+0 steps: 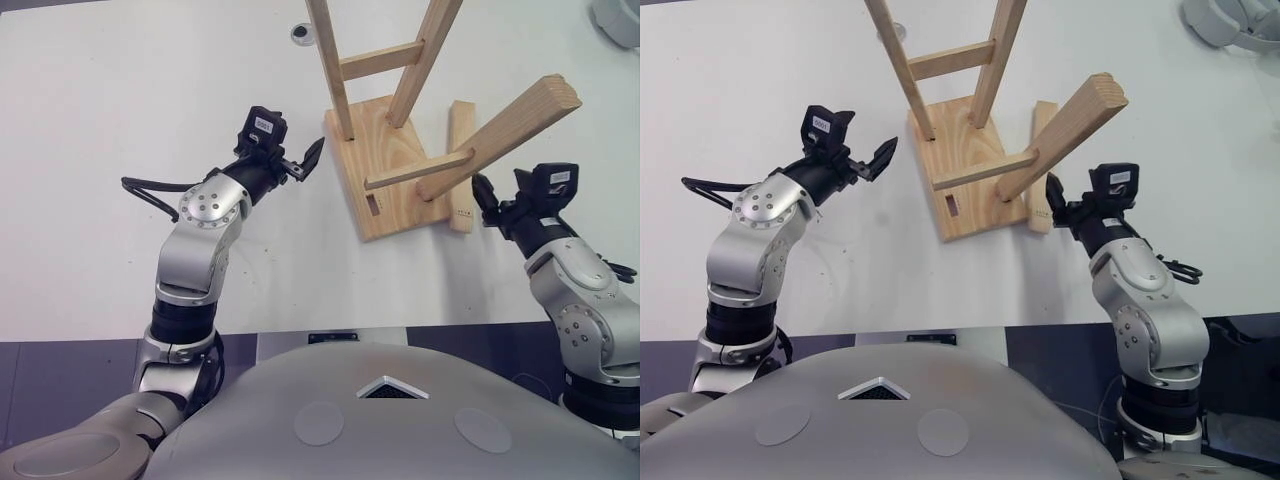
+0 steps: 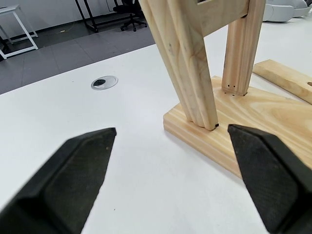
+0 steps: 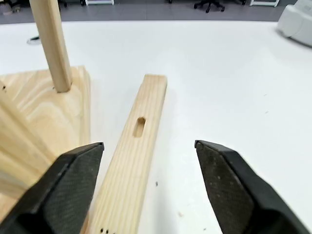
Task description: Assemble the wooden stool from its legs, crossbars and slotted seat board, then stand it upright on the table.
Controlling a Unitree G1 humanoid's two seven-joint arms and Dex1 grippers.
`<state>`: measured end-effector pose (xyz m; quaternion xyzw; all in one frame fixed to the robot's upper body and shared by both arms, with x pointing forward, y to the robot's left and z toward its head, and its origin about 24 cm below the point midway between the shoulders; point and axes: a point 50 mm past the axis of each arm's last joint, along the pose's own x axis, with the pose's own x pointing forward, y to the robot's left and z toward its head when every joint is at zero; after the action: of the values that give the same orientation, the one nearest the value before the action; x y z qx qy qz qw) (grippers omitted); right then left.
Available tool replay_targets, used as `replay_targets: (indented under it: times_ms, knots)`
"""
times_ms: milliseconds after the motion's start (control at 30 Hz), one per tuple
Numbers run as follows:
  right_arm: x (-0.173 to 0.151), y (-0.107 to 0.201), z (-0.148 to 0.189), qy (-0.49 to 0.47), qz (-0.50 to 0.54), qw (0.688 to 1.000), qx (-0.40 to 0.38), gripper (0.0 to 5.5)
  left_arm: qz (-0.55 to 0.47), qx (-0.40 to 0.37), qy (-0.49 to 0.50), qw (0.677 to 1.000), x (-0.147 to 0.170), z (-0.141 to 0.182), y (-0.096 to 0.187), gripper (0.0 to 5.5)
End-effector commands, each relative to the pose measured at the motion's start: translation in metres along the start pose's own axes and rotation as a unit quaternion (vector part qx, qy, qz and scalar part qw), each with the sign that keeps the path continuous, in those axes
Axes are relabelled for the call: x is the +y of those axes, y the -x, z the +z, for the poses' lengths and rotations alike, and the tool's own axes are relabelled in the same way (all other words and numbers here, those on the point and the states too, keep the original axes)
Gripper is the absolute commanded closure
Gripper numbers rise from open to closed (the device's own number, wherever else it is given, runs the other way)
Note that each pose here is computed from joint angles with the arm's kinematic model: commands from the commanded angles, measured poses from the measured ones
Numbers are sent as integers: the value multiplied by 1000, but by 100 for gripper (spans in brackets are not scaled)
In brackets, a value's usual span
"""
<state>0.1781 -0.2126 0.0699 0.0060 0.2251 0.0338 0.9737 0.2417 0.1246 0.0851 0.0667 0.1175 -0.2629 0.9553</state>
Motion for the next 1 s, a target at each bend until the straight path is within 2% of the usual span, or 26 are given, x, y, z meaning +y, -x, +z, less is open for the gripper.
replay_targets:
  times_ms: [33,333,467,533,767,867,1000]
  knots:
    - [4,-7,-9,0,-1,999,35,200,-5,0,-8,1000,0,3,-4,129]
    - [7,-18,-26,-2,14,994,110,200,-6,-2,-4,1000,-5,3,-6,129]
    - [-12,-12,-33,34,-7,987,159,200,-4,-4,-4,1000,-4,5,-6,129]
    - [-23,-8,-28,42,-32,987,155,200,0,-6,-4,1000,-3,6,-5,129]
    - [-14,-12,-24,16,-6,994,111,335,3,-17,-4,1000,-1,10,-6,129]
    - [-17,-15,-16,10,-8,997,76,341,3,-22,1,1000,2,12,-6,129]
    - [-29,-18,26,8,-19,998,-57,341,13,-58,14,998,15,25,-3,129]
